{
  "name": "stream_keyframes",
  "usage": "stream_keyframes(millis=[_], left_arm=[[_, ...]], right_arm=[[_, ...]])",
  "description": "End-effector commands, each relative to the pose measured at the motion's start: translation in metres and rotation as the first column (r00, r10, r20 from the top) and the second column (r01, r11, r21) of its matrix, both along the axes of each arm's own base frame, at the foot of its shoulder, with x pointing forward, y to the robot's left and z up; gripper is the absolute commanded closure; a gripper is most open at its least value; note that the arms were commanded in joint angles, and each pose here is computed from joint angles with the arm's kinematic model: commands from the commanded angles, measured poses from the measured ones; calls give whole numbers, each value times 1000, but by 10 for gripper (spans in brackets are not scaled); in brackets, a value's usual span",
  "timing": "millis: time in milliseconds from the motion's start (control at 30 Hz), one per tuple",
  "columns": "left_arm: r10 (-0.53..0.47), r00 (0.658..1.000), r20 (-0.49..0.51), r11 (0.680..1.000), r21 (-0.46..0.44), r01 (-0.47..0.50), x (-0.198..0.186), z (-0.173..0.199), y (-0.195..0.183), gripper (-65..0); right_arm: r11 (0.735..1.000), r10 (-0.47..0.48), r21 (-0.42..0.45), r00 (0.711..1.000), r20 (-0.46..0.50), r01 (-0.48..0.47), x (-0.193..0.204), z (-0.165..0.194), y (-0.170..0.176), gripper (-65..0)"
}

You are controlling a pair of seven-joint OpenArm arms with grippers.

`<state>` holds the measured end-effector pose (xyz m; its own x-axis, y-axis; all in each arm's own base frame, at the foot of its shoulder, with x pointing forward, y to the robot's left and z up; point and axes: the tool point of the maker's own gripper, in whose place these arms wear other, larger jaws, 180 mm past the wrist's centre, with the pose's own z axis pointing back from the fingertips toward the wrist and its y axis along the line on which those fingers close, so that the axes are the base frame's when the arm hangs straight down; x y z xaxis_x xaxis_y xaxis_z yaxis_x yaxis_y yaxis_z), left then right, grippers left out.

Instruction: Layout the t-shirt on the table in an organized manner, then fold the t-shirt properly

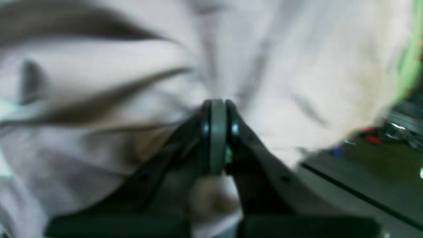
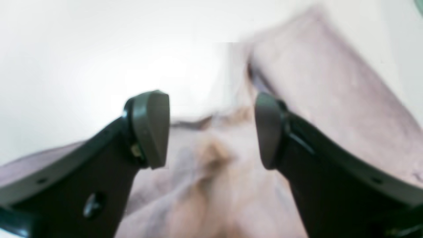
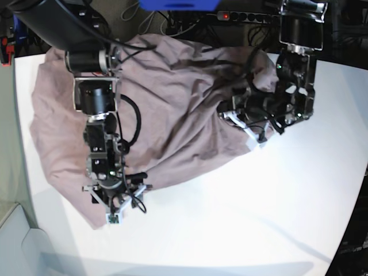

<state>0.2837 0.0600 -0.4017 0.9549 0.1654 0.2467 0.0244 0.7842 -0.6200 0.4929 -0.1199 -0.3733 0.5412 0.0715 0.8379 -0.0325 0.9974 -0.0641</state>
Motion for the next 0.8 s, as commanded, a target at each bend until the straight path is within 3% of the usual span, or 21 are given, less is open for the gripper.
stream_keyframes(millis=[0, 133, 267, 400, 500, 667, 767], left_arm=[[1, 997, 76, 998, -60, 3, 18, 28, -11, -1], [0, 989, 148, 997, -73, 11, 24, 50, -12, -1], [166, 967, 194, 985, -70, -155, 46, 63, 44, -1], [370, 914, 163, 929, -83, -361, 55, 57, 111, -1], [455, 886, 89, 889, -100, -447, 51, 37, 132, -1], [434, 901, -1, 897, -98, -432, 52, 11, 117, -1], [415, 910, 3, 907, -73, -414, 54, -5, 102, -1]], right_arm=[[1000, 0, 0, 998, 61, 0, 13, 22, -4, -403], [1000, -6, -4, 998, 58, 6, 12, 20, -8, -402], [1000, -13, -18, 999, 41, 13, 6, 12, -16, -402], [1000, -14, -20, 999, 40, 15, 5, 11, -18, -402], [1000, -15, -20, 999, 38, 16, 5, 11, -18, -401], [1000, -14, -21, 1000, 18, 14, -2, 1, -18, -401], [1000, -15, -20, 1000, 17, 16, -3, 0, -18, -400]])
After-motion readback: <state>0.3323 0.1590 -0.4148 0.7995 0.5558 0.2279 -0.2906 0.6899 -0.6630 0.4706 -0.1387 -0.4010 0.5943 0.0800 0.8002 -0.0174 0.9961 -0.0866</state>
